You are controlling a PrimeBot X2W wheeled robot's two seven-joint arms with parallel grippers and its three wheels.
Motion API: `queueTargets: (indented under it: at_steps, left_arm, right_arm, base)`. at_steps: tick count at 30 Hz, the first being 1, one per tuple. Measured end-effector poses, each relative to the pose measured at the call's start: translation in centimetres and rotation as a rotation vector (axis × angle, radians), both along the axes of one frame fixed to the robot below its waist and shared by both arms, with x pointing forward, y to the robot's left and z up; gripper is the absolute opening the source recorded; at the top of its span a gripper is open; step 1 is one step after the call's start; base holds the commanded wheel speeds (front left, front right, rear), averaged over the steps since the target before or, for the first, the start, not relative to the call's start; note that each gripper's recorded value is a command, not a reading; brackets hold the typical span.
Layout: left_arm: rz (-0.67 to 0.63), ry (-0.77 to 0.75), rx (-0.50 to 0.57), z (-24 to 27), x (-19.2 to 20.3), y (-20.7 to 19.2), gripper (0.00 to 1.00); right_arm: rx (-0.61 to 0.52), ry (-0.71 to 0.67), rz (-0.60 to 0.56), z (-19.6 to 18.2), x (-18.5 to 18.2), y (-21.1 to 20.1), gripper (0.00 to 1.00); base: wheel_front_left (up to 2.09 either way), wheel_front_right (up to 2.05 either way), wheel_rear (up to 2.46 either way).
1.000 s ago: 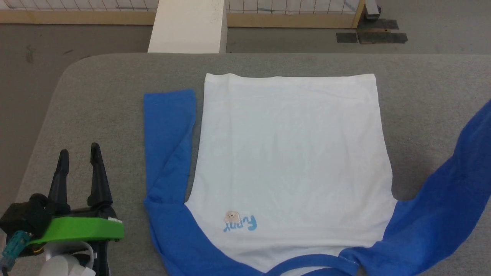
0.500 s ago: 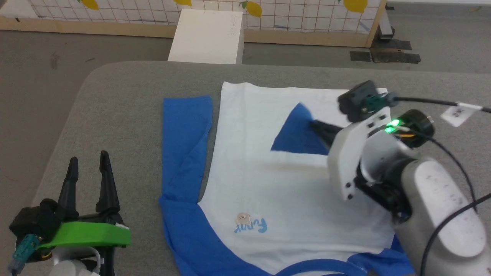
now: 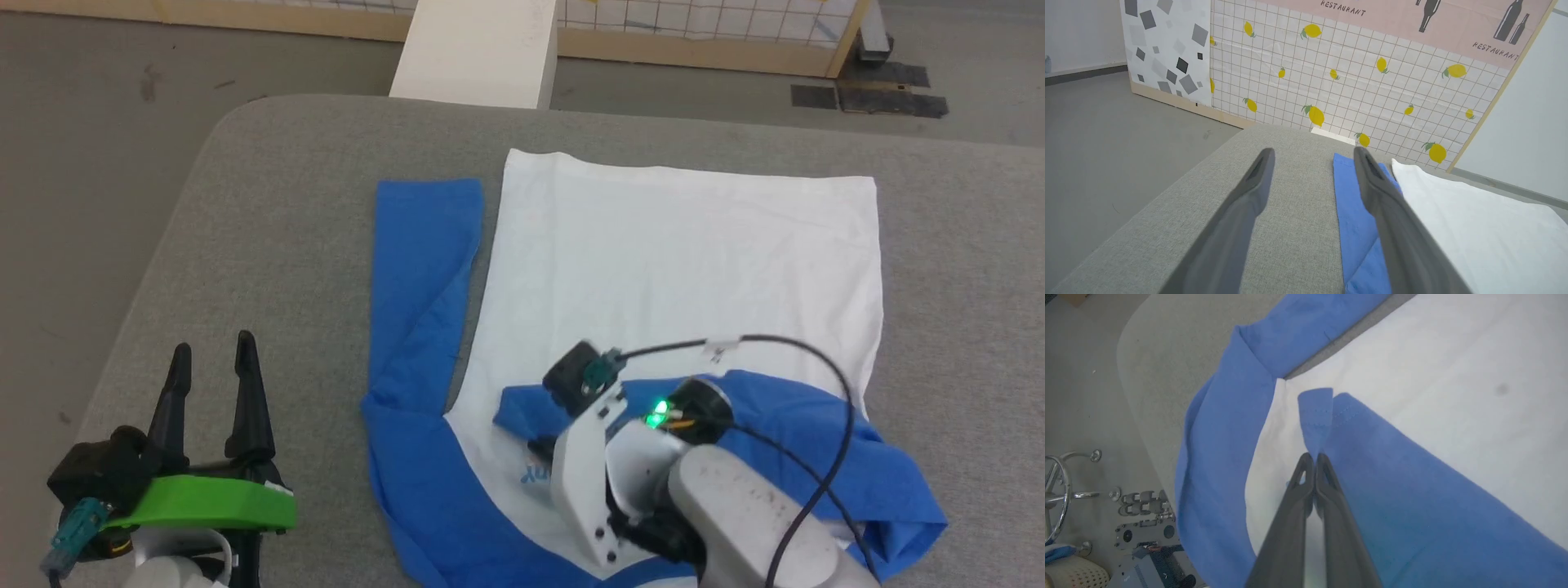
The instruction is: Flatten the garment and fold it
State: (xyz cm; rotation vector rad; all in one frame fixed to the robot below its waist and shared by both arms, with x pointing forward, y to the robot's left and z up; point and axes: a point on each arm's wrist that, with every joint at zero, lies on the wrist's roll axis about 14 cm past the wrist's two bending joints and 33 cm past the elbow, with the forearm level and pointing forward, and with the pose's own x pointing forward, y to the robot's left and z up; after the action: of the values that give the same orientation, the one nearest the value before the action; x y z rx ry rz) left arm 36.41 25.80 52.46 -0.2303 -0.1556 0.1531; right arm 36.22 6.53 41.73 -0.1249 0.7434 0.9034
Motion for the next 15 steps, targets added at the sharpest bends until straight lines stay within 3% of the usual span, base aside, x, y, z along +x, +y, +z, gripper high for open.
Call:
queueTargets:
  at_steps: [4, 5, 6, 9, 15]
  left_arm:
    - [0.007, 0.019, -0.002, -0.6, -0.2, 0.2, 1.0]
    - [0.009, 0.021, -0.002, -0.6, -0.2, 0.3, 1.0]
    - [0.01, 0.022, -0.003, -0.7, -0.2, 0.3, 1.0]
    - [0.008, 0.019, -0.006, -0.6, -0.2, 0.3, 1.0]
    - [-0.008, -0.001, -0.008, 0.0, -0.1, -0.3, 1.0]
  right_arm:
    - [-0.006, 0.055, 0.046, -1.7, -1.7, 0.8, 0.0]
    - [0.015, 0.066, 0.046, -1.6, -1.9, 1.1, 0.28]
    - [0.044, 0.077, 0.04, -1.3, -1.9, 1.4, 1.0]
    - [0.112, 0.066, 0.021, 0.2, -1.3, 2.0, 1.0]
    - [0.32, -0.046, -0.098, 6.7, 2.8, 1.6, 1.0]
  base:
    - [0.0, 0.0, 0.0]
    - [0.0, 0.0, 0.0]
    - [0.0, 0.0, 0.0]
    - [0.0, 0.0, 0.0]
    - [0.0, 0.0, 0.0]
